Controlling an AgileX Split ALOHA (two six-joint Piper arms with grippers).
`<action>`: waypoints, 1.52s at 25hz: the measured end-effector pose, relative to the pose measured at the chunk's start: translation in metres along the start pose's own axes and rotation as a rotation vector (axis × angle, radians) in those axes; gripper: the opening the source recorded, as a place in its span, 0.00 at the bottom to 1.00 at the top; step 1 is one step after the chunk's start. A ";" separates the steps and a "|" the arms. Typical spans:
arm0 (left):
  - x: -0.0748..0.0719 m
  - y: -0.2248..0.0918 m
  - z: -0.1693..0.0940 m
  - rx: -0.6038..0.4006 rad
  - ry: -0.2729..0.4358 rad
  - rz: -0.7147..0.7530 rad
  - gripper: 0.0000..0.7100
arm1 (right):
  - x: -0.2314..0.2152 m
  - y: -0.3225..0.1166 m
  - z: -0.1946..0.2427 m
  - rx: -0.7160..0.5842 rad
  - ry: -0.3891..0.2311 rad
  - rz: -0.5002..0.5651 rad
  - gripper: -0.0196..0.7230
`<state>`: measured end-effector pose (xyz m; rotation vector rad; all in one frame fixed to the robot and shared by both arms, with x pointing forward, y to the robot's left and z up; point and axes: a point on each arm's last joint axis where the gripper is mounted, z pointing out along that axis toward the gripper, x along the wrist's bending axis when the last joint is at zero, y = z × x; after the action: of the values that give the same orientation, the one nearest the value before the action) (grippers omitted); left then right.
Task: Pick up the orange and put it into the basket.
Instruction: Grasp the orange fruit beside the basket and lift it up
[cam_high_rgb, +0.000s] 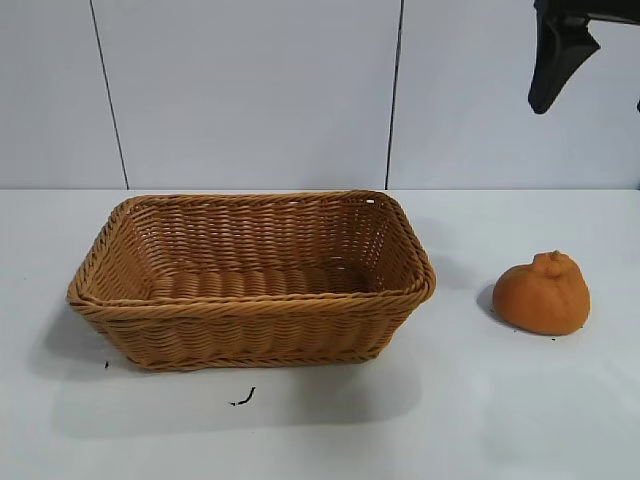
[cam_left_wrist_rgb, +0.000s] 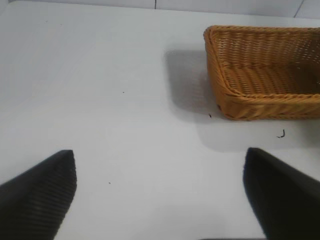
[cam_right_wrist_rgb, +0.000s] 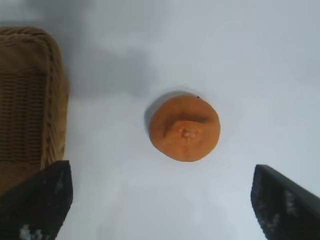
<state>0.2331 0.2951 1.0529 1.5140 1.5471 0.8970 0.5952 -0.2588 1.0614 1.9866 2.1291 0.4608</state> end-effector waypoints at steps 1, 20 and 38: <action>0.000 0.000 0.000 0.000 0.000 0.000 0.92 | -0.001 0.001 0.010 0.022 -0.003 0.001 0.96; 0.000 0.000 0.000 0.000 0.000 0.001 0.92 | -0.012 -0.013 0.167 0.298 -0.028 0.021 0.96; 0.000 0.000 0.000 0.000 0.000 0.001 0.92 | -0.010 0.016 0.099 0.226 -0.055 -0.036 0.14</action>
<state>0.2331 0.2951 1.0529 1.5149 1.5465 0.8976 0.6449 -0.2588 0.9740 2.0438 2.2659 0.1627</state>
